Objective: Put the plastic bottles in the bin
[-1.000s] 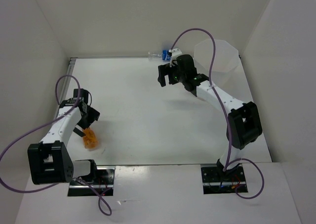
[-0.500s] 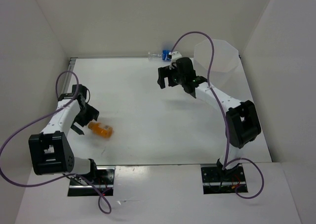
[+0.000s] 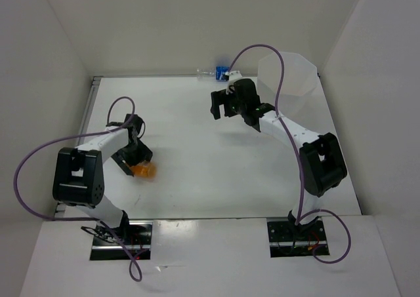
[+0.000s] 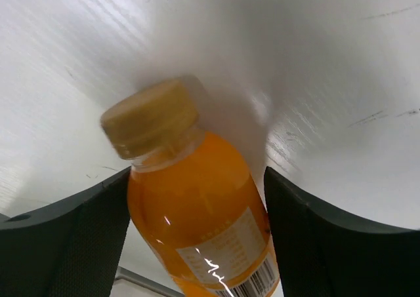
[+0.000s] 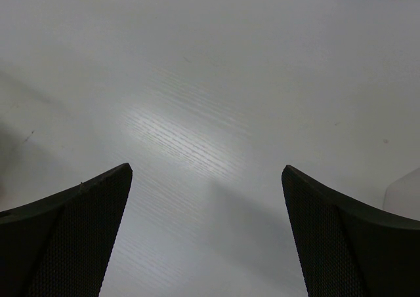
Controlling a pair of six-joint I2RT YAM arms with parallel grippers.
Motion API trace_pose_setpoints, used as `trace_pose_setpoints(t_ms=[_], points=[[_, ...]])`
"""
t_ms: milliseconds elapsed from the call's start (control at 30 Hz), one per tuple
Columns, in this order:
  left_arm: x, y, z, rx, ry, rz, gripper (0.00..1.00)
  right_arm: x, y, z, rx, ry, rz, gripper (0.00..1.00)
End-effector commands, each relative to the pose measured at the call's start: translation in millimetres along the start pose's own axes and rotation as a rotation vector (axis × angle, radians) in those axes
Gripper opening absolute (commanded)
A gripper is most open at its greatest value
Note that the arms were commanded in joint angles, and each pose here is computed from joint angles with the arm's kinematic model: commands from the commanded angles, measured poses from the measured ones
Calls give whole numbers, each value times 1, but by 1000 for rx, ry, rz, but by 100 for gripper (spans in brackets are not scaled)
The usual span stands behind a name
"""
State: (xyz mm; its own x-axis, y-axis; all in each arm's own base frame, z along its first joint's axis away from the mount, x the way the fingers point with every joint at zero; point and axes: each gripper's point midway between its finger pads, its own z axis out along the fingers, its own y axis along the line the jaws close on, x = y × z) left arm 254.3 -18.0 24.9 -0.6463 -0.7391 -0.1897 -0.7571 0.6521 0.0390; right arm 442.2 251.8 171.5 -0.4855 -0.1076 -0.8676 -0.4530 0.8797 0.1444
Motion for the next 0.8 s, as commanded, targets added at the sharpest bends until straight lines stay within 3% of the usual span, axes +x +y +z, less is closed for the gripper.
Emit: trace_pose_setpoints(t_ms=[0,167,233,433,767], points=[[-4,-8,-1,4,-31,-13,81,-25,-2,-10,22,-86,4,100],[-5,-33,-10,31,-98,47,54,-30,-2,-13,31,-99,14,100],[0,-43,-11,39,-99,78,50,-29,-4,-15,40,-100,23,100],[-8,-90,-46,162,-193,179,48,-31,5,-21,-6,-104,33,100],[-53,-207,-186,757,-439,352,48,-81,-2,-76,4,-243,91,100]])
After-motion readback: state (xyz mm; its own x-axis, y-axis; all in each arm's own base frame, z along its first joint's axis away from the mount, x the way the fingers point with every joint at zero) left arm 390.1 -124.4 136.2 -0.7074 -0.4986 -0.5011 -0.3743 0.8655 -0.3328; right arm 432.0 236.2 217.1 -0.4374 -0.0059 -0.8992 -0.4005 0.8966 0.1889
